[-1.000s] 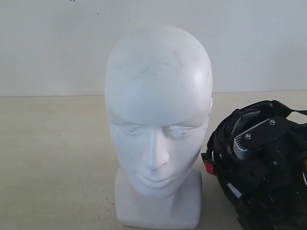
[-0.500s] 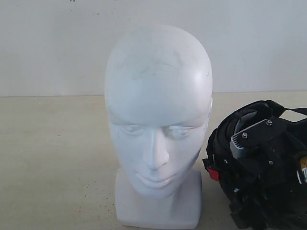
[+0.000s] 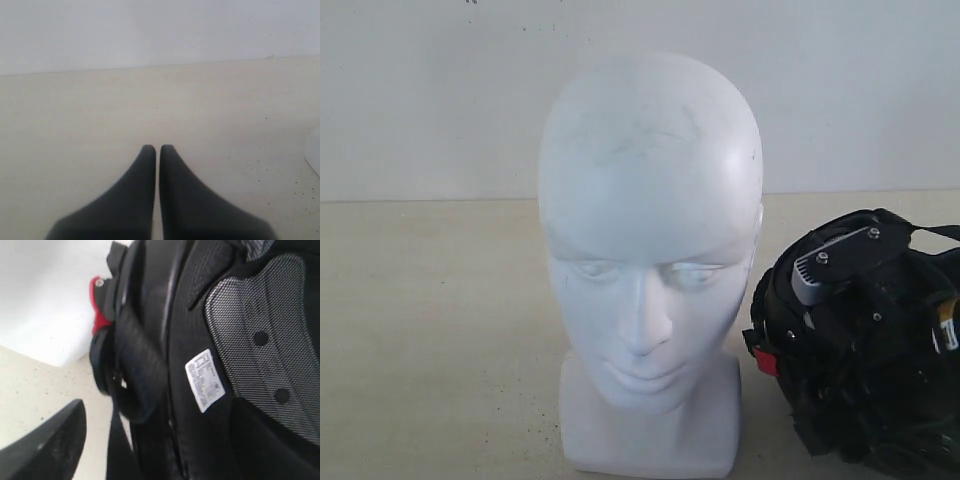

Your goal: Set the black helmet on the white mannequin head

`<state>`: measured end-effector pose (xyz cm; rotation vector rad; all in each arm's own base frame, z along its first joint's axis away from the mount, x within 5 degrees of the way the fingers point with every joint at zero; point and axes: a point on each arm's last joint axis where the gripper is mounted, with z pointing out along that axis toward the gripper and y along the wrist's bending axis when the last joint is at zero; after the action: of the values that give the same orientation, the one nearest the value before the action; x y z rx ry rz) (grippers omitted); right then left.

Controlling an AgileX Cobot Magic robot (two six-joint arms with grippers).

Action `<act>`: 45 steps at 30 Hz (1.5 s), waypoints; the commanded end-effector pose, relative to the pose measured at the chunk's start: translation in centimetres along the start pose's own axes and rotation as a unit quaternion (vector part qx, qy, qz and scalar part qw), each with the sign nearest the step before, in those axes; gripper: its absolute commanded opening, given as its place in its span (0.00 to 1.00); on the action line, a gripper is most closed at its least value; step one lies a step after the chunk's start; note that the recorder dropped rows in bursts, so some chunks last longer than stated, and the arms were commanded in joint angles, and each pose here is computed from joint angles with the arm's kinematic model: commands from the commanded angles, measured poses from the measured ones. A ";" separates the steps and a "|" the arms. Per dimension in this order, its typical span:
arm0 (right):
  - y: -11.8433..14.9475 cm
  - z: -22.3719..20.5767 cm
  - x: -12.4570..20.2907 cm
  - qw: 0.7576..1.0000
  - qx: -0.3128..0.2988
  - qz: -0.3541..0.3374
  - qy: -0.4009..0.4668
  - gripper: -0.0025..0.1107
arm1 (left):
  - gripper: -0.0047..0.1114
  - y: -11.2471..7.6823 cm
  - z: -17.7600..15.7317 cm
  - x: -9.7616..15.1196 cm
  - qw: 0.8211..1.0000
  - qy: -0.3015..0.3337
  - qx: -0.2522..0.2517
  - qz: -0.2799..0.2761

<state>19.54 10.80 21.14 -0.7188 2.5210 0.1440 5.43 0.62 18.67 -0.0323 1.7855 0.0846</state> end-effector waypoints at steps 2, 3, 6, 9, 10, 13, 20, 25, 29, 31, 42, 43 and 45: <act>-0.6 -1.4 -0.9 0.999 0.023 -0.042 0.026 0.68 | 0.08 0.0 0.0 0.1 1.000 0.000 0.002 0.004; -0.6 -1.6 -0.9 0.999 0.023 -0.041 0.025 0.68 | 0.08 0.0 0.0 0.1 1.000 0.000 0.002 0.004; -0.7 -2.7 -0.7 0.998 0.030 -0.046 0.018 0.68 | 0.08 0.0 0.0 0.1 1.000 0.000 0.002 0.004; -1.0 -4.2 -0.3 0.997 0.049 -0.064 0.012 0.68 | 0.08 0.0 0.0 0.1 1.000 0.000 0.002 0.004; -1.1 -4.5 -0.3 0.996 0.055 -0.069 0.008 0.68 | 0.08 0.0 0.0 0.1 1.000 0.000 0.002 0.004; -1.1 -5.0 0.0 0.996 0.056 -0.066 0.003 0.68 | 0.08 0.0 0.0 0.1 1.000 0.000 0.002 0.004; -0.8 -3.0 2.2 0.996 0.047 -0.071 0.002 0.68 | 0.08 0.0 0.0 0.1 1.000 0.000 0.002 0.004; -0.6 -1.9 3.5 0.996 0.041 -0.085 -0.006 0.68 | 0.08 0.0 0.0 0.1 1.000 0.000 0.002 0.004; -0.6 -1.7 3.8 0.995 0.040 -0.091 -0.005 0.68 | 0.08 0.0 0.0 0.1 1.000 0.000 0.002 0.004; -0.6 -1.7 3.8 0.995 0.041 -0.092 -0.004 0.68 | 0.08 0.0 0.0 0.1 1.000 0.000 0.002 0.004; -0.7 -0.8 4.6 0.991 0.051 -0.128 -0.005 0.68 | 0.08 0.0 0.0 0.1 1.000 0.000 0.002 0.004; -0.7 -0.6 4.7 0.990 0.051 -0.131 0.001 0.68 | 0.08 0.0 0.0 0.1 1.000 0.000 0.002 0.004; -0.7 -0.1 4.6 0.990 0.049 -0.133 0.006 0.68 | 0.08 0.0 0.0 0.1 1.000 0.000 0.002 0.004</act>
<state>16.27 7.97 19.47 -0.9821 2.3974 -0.0656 5.43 0.62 18.67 -0.0323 1.7855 0.0846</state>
